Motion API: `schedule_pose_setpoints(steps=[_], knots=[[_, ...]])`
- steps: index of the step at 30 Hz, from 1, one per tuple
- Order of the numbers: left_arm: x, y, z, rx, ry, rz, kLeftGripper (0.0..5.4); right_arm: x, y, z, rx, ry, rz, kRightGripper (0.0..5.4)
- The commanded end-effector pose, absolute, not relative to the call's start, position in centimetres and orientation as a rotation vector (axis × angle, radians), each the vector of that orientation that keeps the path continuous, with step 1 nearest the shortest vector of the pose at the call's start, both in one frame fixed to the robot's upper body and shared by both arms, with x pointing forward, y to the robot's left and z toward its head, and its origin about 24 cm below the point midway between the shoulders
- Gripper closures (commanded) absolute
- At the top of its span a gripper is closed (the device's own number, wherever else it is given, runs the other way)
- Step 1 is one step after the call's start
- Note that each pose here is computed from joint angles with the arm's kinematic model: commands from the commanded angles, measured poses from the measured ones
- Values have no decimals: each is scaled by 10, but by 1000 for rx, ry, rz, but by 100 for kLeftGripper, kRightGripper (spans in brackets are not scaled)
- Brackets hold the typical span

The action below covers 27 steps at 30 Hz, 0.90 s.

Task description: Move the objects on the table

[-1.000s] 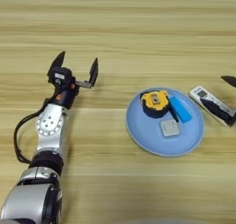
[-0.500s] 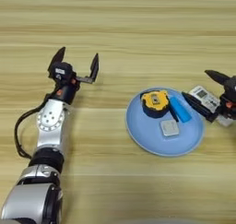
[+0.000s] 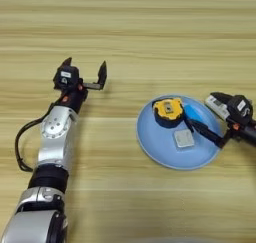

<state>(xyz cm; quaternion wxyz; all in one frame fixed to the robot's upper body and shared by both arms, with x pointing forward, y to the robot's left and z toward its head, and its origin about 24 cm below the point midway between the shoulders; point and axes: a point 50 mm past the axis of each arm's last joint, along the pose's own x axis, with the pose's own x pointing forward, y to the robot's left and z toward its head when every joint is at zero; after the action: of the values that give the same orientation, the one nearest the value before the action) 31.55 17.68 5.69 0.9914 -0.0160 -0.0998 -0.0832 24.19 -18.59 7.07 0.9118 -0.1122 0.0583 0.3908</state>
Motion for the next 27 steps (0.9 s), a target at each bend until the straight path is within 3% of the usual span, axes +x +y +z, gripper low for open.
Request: schedule_pose_setpoints(steps=[1,9,27], knots=[[312,174,57,-32,-192,-171,0,238,-188,69,-245,179,828,4],[309,170,64,-20,-230,-185,0,233,-187,66,-232,245,861,4],[307,168,66,-18,-253,-210,0,259,-187,70,-287,277,866,4]])
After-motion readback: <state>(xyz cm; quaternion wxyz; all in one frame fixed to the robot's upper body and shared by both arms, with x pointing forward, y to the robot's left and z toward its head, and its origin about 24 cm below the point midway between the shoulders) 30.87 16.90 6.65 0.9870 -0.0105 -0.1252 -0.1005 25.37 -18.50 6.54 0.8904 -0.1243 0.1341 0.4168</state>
